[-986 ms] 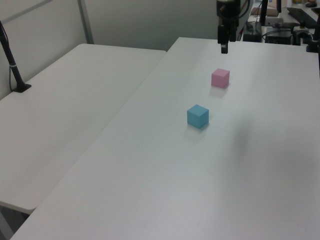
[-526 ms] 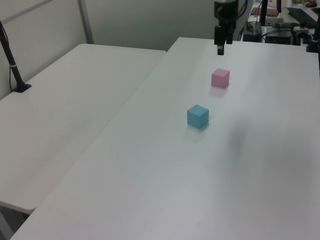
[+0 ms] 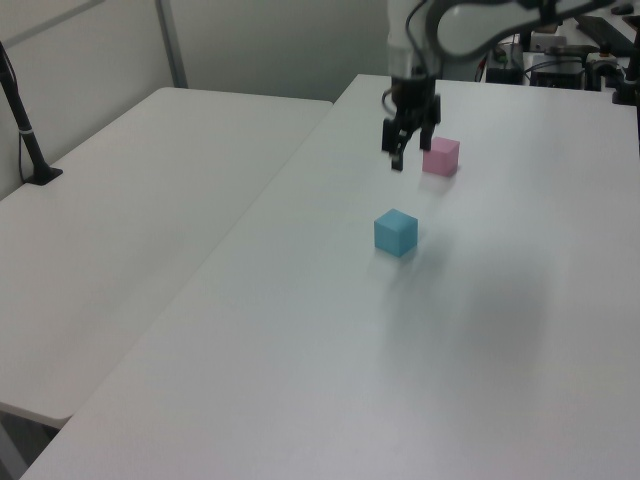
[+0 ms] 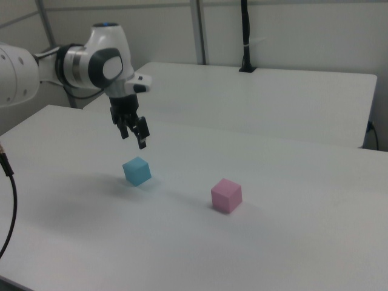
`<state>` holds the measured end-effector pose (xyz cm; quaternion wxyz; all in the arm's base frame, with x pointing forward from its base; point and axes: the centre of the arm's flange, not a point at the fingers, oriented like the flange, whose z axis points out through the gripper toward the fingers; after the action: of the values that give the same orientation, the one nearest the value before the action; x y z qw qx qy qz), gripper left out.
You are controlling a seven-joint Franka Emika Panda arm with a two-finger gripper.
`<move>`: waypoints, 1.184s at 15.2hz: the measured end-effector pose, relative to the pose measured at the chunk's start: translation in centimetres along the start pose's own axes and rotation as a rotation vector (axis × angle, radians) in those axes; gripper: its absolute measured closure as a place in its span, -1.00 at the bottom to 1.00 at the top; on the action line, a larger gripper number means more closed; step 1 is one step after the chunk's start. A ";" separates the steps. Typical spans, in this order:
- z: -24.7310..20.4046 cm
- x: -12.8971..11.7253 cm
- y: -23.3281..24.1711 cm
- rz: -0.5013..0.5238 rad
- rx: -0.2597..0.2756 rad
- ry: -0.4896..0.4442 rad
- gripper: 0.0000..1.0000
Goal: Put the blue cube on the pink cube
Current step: 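Lower the gripper onto the light-blue cube and close on it, then lift the blue cube and carry it over the pink cube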
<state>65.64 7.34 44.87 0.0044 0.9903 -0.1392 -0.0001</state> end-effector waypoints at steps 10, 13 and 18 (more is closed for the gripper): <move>9.7 -0.4 -4.5 0.031 -0.099 0.001 -1.00; 9.9 -0.2 -4.2 0.030 -0.110 0.003 -0.99; 11.3 -0.1 -4.8 0.017 -0.107 0.011 -0.15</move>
<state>66.89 11.92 33.56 0.0579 0.9874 -0.1475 -0.0021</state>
